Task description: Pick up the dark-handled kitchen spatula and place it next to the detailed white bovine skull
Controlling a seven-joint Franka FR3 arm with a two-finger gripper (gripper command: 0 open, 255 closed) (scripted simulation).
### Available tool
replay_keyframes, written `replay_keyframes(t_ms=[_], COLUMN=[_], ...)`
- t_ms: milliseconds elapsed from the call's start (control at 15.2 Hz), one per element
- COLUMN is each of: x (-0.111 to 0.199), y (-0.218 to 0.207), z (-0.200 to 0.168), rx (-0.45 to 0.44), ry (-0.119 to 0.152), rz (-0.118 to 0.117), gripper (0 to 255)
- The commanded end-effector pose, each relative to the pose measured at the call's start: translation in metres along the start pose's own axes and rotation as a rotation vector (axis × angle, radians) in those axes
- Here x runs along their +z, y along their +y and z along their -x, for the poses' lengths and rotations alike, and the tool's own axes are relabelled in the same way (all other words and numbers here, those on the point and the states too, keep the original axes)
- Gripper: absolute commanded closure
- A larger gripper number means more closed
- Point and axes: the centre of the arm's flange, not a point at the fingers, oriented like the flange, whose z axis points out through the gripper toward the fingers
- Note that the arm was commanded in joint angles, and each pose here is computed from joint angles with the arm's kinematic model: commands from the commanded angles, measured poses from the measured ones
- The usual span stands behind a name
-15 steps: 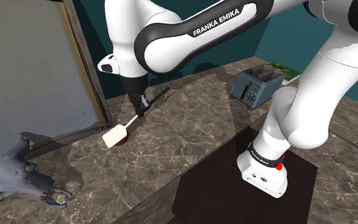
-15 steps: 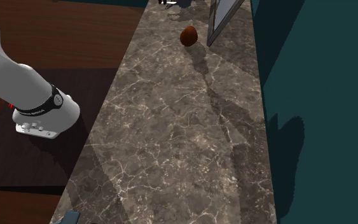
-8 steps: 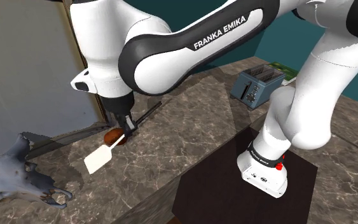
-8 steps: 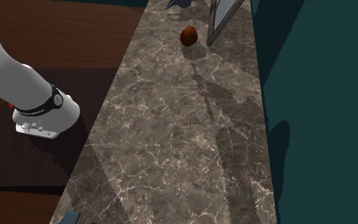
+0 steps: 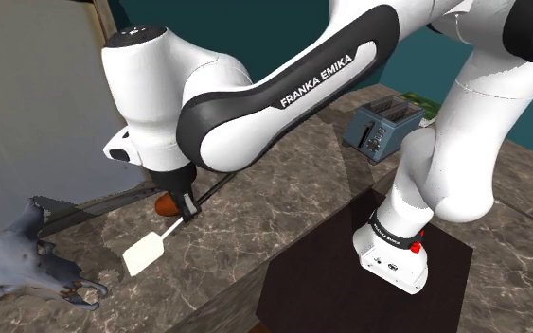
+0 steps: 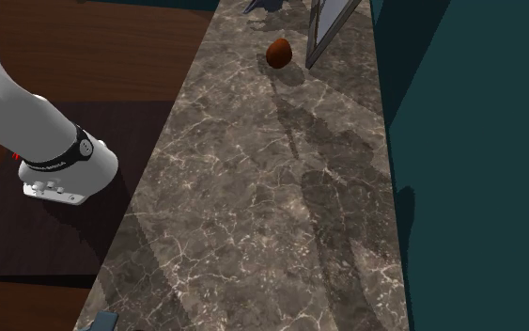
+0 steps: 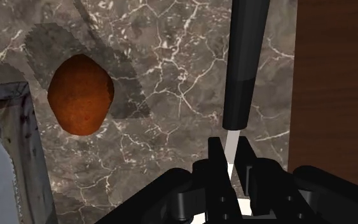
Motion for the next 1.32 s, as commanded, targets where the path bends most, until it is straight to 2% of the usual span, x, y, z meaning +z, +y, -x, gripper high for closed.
replay_keyframes(t_ms=[0,1254], x=[0.010,0.110], y=[-0.001,-0.001], z=[0.000,-0.007], rx=[0.000,0.000], ry=[0.000,0.000], rz=[0.000,0.000], gripper=[255,255])
